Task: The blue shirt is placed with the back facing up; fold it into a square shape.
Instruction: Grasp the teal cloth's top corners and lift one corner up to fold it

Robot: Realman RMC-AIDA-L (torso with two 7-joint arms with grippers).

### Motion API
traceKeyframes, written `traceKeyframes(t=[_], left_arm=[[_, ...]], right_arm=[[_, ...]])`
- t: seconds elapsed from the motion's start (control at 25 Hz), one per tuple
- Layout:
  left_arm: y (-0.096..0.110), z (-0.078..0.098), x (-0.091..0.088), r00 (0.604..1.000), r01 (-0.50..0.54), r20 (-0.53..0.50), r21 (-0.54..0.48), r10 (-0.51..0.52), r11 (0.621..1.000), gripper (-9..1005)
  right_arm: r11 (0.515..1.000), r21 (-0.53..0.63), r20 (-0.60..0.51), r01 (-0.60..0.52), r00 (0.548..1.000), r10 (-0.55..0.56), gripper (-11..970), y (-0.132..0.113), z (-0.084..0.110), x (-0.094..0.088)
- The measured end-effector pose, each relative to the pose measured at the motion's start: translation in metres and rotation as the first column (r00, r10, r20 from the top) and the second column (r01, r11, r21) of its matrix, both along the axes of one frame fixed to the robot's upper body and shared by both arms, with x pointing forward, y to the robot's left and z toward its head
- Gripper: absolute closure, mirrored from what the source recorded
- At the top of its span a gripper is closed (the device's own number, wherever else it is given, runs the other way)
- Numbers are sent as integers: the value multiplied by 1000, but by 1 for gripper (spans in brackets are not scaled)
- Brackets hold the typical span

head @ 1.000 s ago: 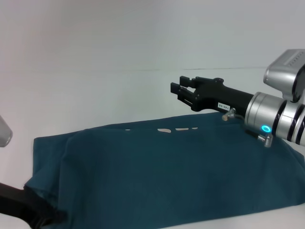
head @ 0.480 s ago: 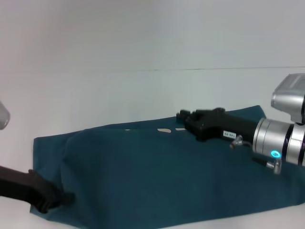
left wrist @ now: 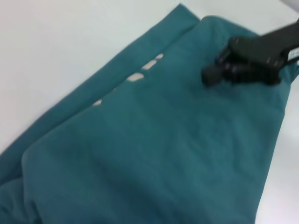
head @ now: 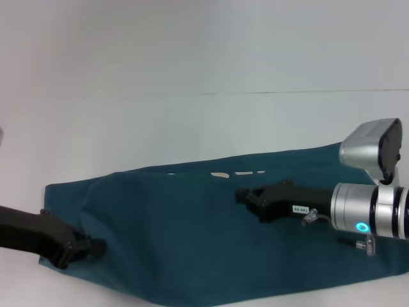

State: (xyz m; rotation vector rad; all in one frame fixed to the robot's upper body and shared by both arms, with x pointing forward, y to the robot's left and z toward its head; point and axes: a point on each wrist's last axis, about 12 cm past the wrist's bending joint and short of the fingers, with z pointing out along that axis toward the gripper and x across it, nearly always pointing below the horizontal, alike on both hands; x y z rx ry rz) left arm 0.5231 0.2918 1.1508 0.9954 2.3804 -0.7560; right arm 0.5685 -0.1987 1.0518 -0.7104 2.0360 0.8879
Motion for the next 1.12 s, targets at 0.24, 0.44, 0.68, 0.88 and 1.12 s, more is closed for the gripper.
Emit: traceKeyframes(t=[0.24,0.44,0.68,0.88,1.12], left_arm=[[-5,11,-2,999,13,36,-66,-11,998,992],[-8,13,0,998,21,53,-102,-16,995,992],[-15,21,5,997,37,75,-134,-27,990,992],[-24,28,11,994,65,96,-156,-50,986,992],[-36,39,19,988,98,137,-222,-68,970,992]], right_arm=[[999,-45,-25,-11,1000,10,946,7,-5,1],[998,-69,-49,0,999,-3,944,9,-11,-1],[997,-72,-67,-2,998,-3,941,10,-15,-3],[998,-67,-75,1,997,-6,938,11,-14,-3],[997,-74,-69,2,998,-7,935,12,-13,-1]])
